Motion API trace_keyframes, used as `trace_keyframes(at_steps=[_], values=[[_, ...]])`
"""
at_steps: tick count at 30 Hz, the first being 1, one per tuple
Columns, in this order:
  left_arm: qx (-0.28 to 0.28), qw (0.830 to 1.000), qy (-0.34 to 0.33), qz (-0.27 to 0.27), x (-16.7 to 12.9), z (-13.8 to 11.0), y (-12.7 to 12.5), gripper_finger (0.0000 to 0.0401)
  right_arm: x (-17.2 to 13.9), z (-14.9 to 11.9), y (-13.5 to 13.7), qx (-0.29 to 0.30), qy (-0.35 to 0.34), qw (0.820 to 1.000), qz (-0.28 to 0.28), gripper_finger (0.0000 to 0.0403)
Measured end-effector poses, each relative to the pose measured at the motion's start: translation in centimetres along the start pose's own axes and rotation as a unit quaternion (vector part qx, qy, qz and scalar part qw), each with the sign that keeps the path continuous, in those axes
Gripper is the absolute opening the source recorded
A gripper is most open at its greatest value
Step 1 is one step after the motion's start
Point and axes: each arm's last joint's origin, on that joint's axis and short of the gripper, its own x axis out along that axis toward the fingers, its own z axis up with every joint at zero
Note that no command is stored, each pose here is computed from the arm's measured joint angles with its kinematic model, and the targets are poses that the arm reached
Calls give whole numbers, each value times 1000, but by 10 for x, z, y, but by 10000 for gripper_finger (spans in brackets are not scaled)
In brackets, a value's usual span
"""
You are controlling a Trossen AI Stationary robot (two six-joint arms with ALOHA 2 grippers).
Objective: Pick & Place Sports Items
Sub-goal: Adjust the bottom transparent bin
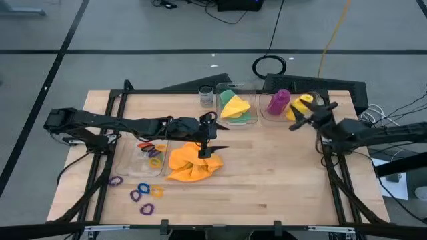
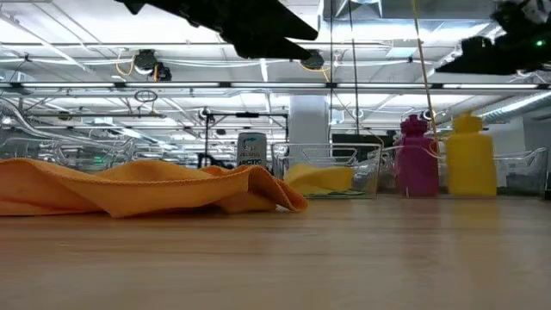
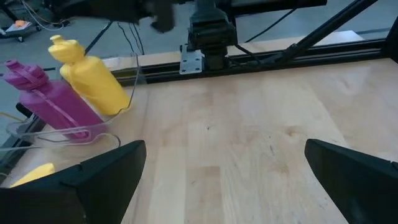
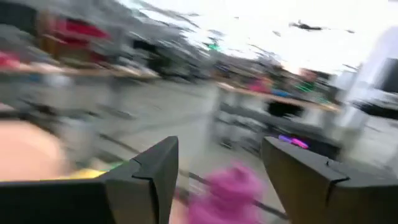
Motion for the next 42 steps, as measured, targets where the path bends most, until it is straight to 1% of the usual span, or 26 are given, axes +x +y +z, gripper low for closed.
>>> trace_keyframes(at_steps=[3,6,8,18,25,28,31,35,38,42], values=[[0,1000,0,0,0,0,0,367,-3,11,1,37,-53,996,53,170],[0,1000,-1,0,0,0,0,367,-6,19,1,87,-86,989,81,169],[0,1000,0,0,0,0,0,367,-8,21,1,107,-91,986,88,169],[-5,1000,-12,-4,0,2,0,367,-11,22,3,153,-87,979,108,169],[-6,999,-22,-39,0,3,-2,367,-11,22,3,156,-86,978,108,169],[-5,998,-38,-53,6,4,-5,367,-11,22,3,156,-86,978,108,169],[-2,994,-75,-83,20,3,-11,367,-11,22,3,156,-86,978,108,169],[-1,982,-139,-130,47,-2,-24,367,-11,22,3,156,-86,978,108,169],[-3,975,-175,-134,60,-5,-28,367,-11,22,3,156,-86,978,108,169],[-1,974,-189,-125,57,-2,-28,367,-11,22,3,156,-86,978,108,169]])
